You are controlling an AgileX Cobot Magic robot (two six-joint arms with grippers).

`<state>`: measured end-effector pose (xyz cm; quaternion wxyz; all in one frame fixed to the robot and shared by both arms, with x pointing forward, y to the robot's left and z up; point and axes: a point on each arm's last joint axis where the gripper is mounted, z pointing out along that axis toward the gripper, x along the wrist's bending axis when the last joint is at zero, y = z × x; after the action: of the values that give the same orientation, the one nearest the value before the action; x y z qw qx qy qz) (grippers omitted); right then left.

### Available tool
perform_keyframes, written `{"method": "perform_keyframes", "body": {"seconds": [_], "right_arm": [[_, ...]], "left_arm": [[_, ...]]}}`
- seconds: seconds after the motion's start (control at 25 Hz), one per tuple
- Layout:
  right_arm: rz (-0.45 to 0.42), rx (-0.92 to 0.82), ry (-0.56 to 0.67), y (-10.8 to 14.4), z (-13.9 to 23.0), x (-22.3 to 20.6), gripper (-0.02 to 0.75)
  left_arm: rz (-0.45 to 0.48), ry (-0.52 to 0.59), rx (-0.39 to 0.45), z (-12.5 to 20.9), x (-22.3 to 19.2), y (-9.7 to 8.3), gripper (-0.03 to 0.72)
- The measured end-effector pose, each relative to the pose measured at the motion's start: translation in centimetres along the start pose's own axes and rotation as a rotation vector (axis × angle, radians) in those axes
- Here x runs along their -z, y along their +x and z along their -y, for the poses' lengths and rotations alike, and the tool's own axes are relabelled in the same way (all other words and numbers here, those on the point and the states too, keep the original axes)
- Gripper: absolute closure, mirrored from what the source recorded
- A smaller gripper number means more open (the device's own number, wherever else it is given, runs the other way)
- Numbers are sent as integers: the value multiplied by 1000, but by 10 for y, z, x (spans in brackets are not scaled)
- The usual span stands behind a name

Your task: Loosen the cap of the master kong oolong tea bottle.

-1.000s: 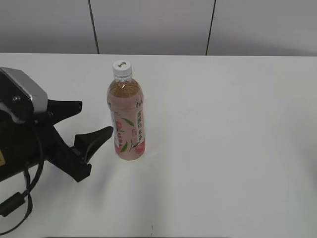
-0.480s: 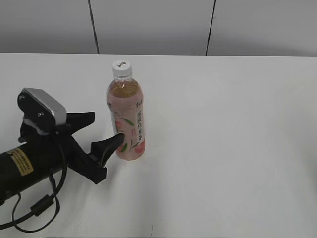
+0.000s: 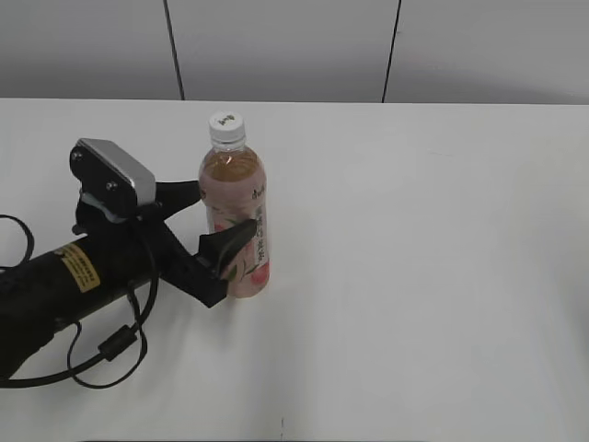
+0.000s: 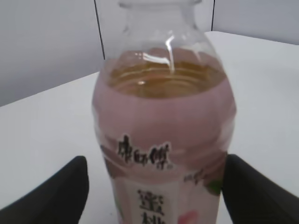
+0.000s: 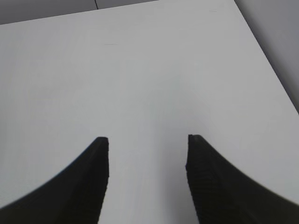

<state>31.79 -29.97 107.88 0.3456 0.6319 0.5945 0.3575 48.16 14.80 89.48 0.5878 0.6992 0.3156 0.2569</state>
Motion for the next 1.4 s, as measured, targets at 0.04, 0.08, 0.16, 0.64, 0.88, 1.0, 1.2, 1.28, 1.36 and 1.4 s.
{"method": "perform_keyframes", "body": {"seconds": [0.04, 0.08, 0.16, 0.64, 0.88, 1.0, 1.2, 1.28, 1.36, 1.4], "right_arm": [[0, 0, 0, 0, 0, 0, 330], [0, 0, 0, 0, 0, 0, 330], [0, 0, 0, 0, 0, 0, 330], [-12, -15, 88, 1, -2, -18, 330], [-109, 43, 99, 10, -12, -20, 330], [-226, 72, 133, 21, -30, -19, 330], [-429, 46, 316, 40, -74, -42, 330], [-496, 32, 374, 46, -94, -51, 330], [-533, 40, 425, 50, -110, -63, 330], [-542, 52, 440, 52, -118, -69, 330]], "left_arm": [[6, -2, -3, 0, -3, 0, 159], [12, -2, -5, 0, -6, 0, 159], [22, 2, 0, 1, -11, 1, 159], [34, -12, 12, -3, -27, 3, 253], [53, -15, 7, -3, -27, 2, 284], [80, -16, -4, -3, -26, -1, 284], [104, -14, -14, -3, -26, -3, 284], [106, -16, -16, -3, -26, -3, 284], [107, -15, -16, -3, -26, -3, 284], [108, -14, -16, -3, -26, -3, 284]]}}
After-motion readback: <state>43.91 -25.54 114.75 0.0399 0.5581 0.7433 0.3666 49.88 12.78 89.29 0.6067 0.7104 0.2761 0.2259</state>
